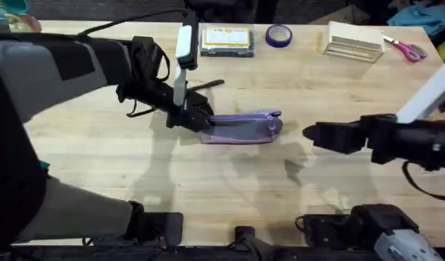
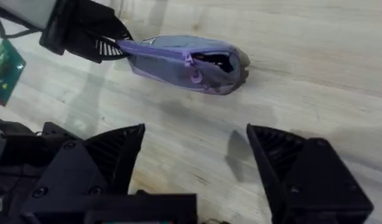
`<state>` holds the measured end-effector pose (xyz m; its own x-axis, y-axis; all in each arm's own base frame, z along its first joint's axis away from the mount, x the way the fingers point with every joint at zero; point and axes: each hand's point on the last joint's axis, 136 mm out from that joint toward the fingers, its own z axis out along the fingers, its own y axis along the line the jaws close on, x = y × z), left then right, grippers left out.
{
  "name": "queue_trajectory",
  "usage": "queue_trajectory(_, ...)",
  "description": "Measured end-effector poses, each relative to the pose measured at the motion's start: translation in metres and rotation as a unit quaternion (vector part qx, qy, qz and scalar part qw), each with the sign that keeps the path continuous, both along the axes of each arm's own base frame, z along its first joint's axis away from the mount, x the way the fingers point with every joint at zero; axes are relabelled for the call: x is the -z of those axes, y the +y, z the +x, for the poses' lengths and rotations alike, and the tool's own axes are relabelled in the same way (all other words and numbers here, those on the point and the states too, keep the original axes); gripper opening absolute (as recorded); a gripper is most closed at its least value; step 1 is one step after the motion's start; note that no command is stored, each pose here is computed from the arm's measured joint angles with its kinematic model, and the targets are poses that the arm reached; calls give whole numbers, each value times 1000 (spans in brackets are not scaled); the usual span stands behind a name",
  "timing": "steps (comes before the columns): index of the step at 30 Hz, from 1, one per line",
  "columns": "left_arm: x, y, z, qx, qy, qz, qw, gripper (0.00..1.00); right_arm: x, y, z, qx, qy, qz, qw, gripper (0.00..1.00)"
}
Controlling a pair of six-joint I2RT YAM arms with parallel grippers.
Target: Unzip the bag, pick up the pens from the table one at a time and place them inside, then zip the bag closed.
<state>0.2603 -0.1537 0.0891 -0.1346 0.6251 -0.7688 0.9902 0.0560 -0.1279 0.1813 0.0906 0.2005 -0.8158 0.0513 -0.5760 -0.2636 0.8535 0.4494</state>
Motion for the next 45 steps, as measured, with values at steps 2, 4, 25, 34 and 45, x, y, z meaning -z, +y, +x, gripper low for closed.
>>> queue_trajectory(2,0,0,0,0,0,0,1000,43,5,3,0,-7,3,0,1000,998)
queue_trajectory(4,0,0,0,0,0,0,1000,43,8,7,0,-17,5,1,1000,998)
queue_trajectory(25,0,0,0,0,0,0,1000,43,45,50,21,-96,71,3,993,997)
queue_trajectory(34,0,0,0,0,0,0,1000,43,66,76,41,-115,83,-8,990,997)
queue_trajectory(45,0,0,0,0,0,0,1000,43,85,80,57,-82,110,-12,991,997)
